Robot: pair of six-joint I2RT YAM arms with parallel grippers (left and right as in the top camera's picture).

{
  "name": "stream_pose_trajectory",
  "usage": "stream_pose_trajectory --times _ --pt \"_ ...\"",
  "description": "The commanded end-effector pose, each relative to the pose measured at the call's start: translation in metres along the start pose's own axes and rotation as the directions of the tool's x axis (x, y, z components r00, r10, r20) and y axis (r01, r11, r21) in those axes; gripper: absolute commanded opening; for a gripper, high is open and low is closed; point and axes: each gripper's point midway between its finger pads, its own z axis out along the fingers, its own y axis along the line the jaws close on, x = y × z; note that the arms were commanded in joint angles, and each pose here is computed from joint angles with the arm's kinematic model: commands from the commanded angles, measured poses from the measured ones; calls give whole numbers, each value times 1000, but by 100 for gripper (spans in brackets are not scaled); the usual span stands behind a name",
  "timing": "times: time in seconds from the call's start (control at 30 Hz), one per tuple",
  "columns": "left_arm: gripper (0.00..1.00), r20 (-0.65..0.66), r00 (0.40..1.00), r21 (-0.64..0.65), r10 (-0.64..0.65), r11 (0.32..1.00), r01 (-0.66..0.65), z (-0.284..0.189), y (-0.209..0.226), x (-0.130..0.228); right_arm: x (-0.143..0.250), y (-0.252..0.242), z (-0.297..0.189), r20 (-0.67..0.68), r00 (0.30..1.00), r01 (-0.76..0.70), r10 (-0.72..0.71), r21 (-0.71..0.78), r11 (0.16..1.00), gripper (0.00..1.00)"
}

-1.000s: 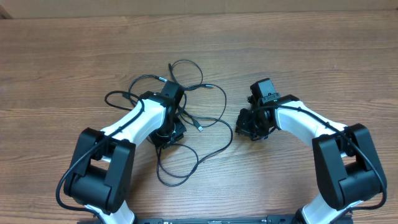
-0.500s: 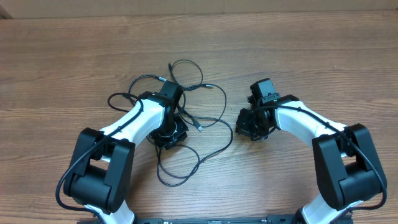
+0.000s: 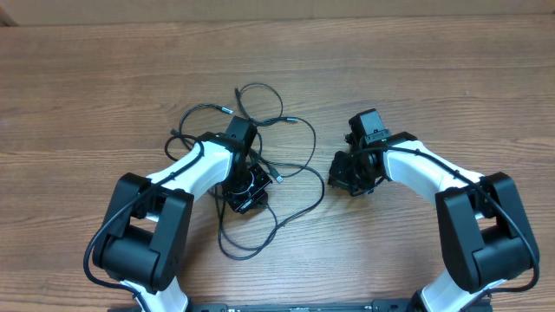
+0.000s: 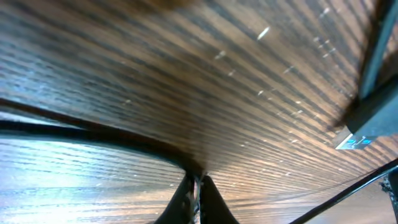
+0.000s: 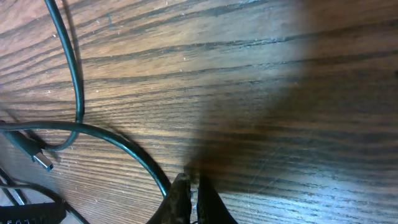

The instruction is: Untangle cables

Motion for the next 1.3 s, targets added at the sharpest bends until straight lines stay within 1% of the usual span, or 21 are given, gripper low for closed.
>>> stream_pose_trajectory --times 0.0,0.23,0.3,0.5,0.63,0.73,0.83,0.9,0.93,0.97,1.07,1.17,1.27 --pt "4 68 994 -73 -83 994 87 9 16 -11 -1 -8 3 13 1000 -4 4 40 999 5" --pt "4 208 953 -118 -220 962 248 4 31 -30 -1 -8 3 13 1000 -5 4 40 999 5" --pt "4 225 944 -125 -242 953 274 4 34 -32 -1 -8 3 13 1000 -4 4 40 999 5" --pt "4 221 944 -142 -246 949 281 2 37 -29 -1 -8 3 13 1000 -4 4 40 999 5" --pt "4 237 939 -197 -251 934 299 -11 42 -26 -1 -8 3 13 1000 -4 4 40 999 6" --pt "4 309 921 -273 -237 906 324 -33 51 -30 -1 -8 3 13 1000 -4 4 40 999 6" --pt "4 419 880 -338 -222 862 378 -60 63 -38 -1 -8 3 13 1000 -4 4 41 999 6" --pt "4 452 871 -357 -192 856 374 -70 64 -43 -1 -8 3 14 1000 -4 4 40 999 10" --pt "4 452 876 -363 -170 861 355 -71 62 -44 -1 -8 3 14 1000 -4 4 40 999 13" --pt "4 444 883 -368 -154 867 336 -71 61 -45 -2 -8 3 14 1000 -4 3 39 999 18" --pt "4 402 907 -372 -125 883 287 -68 56 -42 -2 -8 3 14 1000 -4 3 39 999 33" --pt "4 342 936 -359 -80 910 209 -62 47 -38 -1 -8 3 12 1000 -5 4 40 999 37" --pt "4 305 952 -332 -26 934 132 -58 36 -39 4 -5 3 -15 1000 -9 9 20 1000 47"
